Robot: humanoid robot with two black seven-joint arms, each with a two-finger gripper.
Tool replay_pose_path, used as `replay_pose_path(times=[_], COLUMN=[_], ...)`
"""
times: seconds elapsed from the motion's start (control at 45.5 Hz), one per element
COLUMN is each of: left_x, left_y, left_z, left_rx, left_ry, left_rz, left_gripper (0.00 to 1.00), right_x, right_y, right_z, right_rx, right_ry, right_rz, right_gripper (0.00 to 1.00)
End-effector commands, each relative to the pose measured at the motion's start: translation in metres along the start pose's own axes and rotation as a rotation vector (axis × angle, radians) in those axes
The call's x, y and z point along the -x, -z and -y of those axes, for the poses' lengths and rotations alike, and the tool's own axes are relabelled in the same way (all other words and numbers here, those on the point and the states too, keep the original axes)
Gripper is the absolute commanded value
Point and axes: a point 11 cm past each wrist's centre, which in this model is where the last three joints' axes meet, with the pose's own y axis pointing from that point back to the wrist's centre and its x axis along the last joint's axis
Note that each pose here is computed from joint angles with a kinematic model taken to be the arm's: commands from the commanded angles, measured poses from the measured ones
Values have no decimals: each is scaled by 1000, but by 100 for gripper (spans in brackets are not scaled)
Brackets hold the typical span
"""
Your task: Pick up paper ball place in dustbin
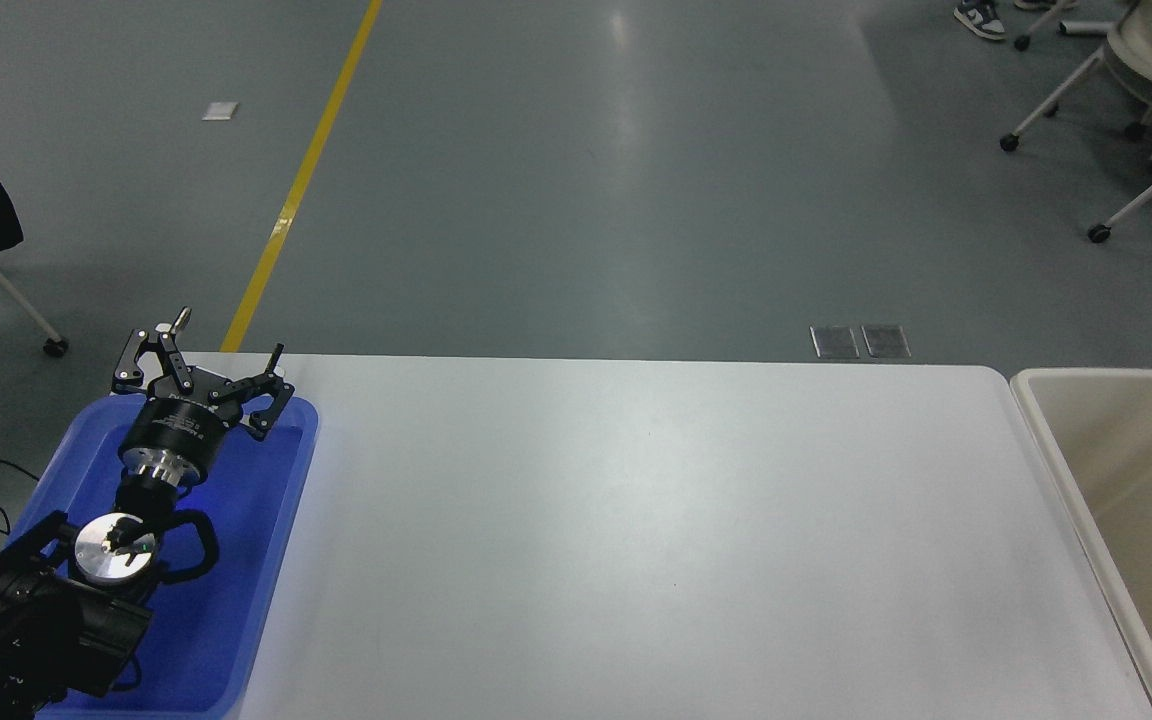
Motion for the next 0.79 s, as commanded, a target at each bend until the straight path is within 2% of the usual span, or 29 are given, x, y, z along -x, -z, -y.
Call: replay_pose_path(times=[0.0,0.33,0.352,0.374,0.44,0.462,0.769], left_x=[0,0,0,0,0,0,0], left_y=[0,0,0,0,0,0,-1], left_z=[0,0,0,0,0,0,0], left_rx=[0,0,1,1,-1,1,2], left_ry=[0,0,-2,0,-2,-2,1], left_rz=[1,1,-1,0,-1,1,1], left_gripper=[100,100,100,100,100,100,100], right_x=[36,39,37,35,24,21,34], right_y=[3,4,3,3,3,2,2], right_z=[-4,-4,-4,-4,-3,-3,-4], right_rx=[4,3,3,3,4,9,13], right_ry=[-10,-11,-14,-22,-56,-68,-22], right_rz=[20,12,9,8,14,20,54], right_gripper=[0,0,9,26,88,100,100])
